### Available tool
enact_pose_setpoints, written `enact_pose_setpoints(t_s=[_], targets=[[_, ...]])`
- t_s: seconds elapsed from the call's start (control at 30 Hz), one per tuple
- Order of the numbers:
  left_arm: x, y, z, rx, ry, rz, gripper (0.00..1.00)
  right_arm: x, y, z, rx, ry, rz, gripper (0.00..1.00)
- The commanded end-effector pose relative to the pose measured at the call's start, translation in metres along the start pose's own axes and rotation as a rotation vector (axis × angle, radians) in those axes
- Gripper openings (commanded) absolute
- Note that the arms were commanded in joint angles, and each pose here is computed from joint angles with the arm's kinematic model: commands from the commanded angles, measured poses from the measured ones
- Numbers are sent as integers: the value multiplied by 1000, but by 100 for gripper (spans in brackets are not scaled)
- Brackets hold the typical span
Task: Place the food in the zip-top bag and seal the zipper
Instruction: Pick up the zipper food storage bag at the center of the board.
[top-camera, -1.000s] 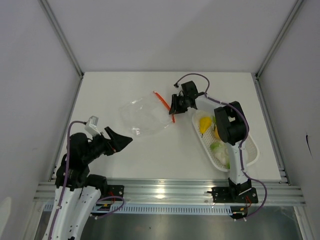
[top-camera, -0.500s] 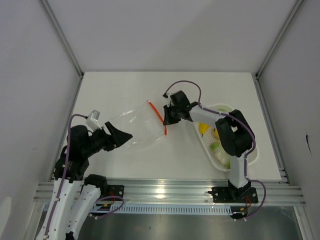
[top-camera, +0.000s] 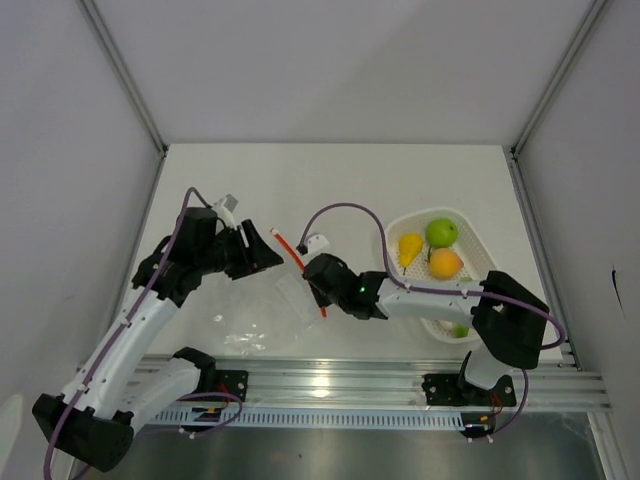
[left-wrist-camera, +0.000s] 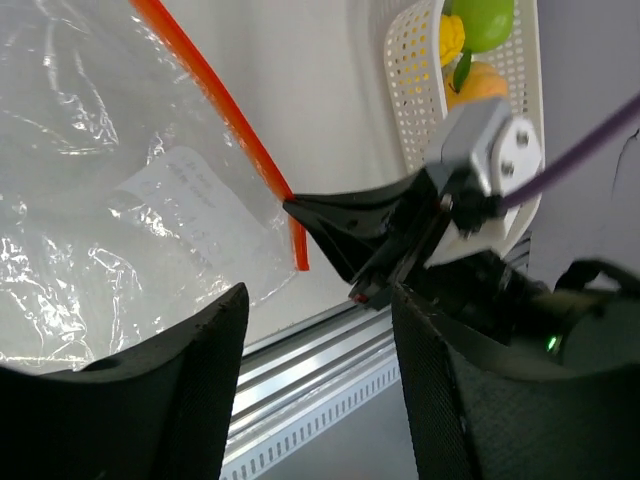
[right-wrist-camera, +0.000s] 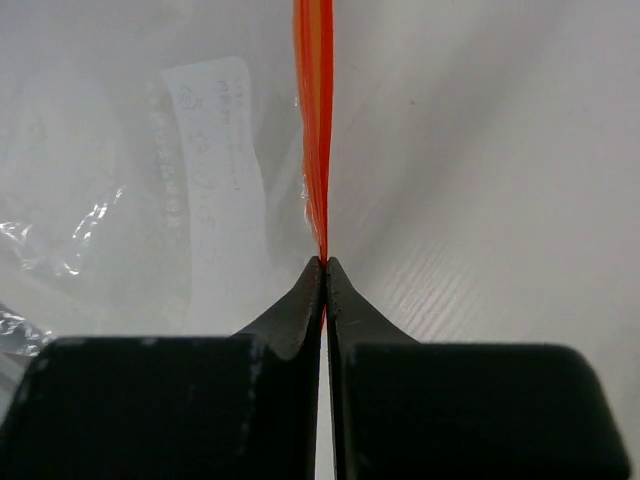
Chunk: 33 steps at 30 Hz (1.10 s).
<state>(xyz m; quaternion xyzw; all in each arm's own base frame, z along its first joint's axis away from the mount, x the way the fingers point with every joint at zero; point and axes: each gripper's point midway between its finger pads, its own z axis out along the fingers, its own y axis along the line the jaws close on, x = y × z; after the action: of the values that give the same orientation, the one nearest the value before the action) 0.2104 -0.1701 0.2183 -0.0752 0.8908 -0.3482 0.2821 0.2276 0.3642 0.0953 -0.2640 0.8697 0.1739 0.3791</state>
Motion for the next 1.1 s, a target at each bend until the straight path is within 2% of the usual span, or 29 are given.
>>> enact_pose_setpoints(t_s=[0.0, 0.2, 0.4, 1.07], targets=[[2, 5, -1, -25, -23, -9, 60, -23, -3, -22, 153, -175, 9, 0], [23, 22, 6, -49, -8, -42, 57, -18, 21, -36, 171, -224, -37, 0], [28, 31, 21, -105, 48, -45, 57, -18, 36, -44, 155, -263, -64, 0], [15, 38, 49, -177, 38, -44, 57, -20, 53, -55, 119, -289, -103, 0]])
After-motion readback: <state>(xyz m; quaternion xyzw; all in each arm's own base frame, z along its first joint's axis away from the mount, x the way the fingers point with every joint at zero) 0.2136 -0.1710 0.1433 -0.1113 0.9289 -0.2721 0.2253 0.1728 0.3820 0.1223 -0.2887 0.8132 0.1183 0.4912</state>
